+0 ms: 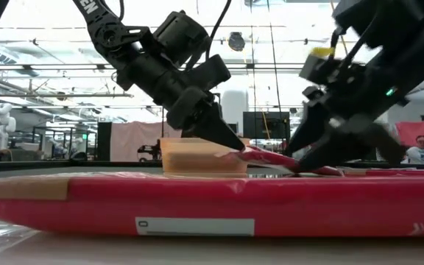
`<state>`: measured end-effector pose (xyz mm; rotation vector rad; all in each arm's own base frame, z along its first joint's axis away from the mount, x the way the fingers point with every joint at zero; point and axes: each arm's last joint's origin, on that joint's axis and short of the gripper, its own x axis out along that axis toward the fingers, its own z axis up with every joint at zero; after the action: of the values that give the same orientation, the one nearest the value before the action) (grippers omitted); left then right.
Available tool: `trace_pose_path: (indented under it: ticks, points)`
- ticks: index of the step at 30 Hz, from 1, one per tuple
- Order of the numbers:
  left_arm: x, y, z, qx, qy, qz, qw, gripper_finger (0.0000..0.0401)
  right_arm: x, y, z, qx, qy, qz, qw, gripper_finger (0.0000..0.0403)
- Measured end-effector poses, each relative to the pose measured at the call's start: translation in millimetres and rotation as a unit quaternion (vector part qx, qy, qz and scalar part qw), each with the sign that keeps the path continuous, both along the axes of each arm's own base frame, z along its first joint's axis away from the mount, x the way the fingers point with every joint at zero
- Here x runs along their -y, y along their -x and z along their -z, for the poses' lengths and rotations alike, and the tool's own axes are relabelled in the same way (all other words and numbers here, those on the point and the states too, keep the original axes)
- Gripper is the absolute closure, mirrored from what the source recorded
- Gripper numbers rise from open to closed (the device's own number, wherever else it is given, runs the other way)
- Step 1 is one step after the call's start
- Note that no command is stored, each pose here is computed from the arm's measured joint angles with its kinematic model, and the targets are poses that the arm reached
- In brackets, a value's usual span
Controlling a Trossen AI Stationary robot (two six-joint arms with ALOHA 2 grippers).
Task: Sort popcorn bags into baskets
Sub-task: Put the red popcorn bag into the orange bin
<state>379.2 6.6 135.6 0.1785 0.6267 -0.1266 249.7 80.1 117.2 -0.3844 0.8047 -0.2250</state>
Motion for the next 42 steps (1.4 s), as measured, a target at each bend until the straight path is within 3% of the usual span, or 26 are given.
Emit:
trace_pose_path:
  ticks: [4,7,12,16,23,30,36,42]
  points:
    - [0,0,0,0.002,0.008,-0.003,1.000,0.0400,8,-10,10,0.013,0.027,0.022,0.999,0.0183]
    - [0,0,0,0.000,0.013,-0.007,1.000,0.0400,12,-12,15,0.019,0.056,0.040,0.997,0.0218]
    - [-2,0,-2,0.000,0.023,-0.017,1.000,0.0397,13,-14,13,0.017,0.084,0.029,0.996,0.0323]
    - [-6,5,-21,0.007,0.033,-0.033,0.999,0.0378,13,-12,-4,0.048,0.063,0.040,0.996,0.0392]
    - [7,29,-71,0.017,-0.060,-0.032,0.998,0.0279,33,-2,-42,0.072,-0.077,0.034,0.994,0.0374]
    - [22,29,-89,0.077,-0.056,-0.025,0.995,0.0153,65,3,-69,0.101,-0.248,0.015,0.963,0.0388]
    - [28,17,-77,0.102,-0.047,-0.029,0.993,0.0100,83,2,-75,0.114,-0.290,0.024,0.950,0.0383]
    - [16,8,-56,0.087,-0.060,-0.107,0.989,0.0113,91,1,-77,0.117,-0.284,-0.006,0.951,0.0380]
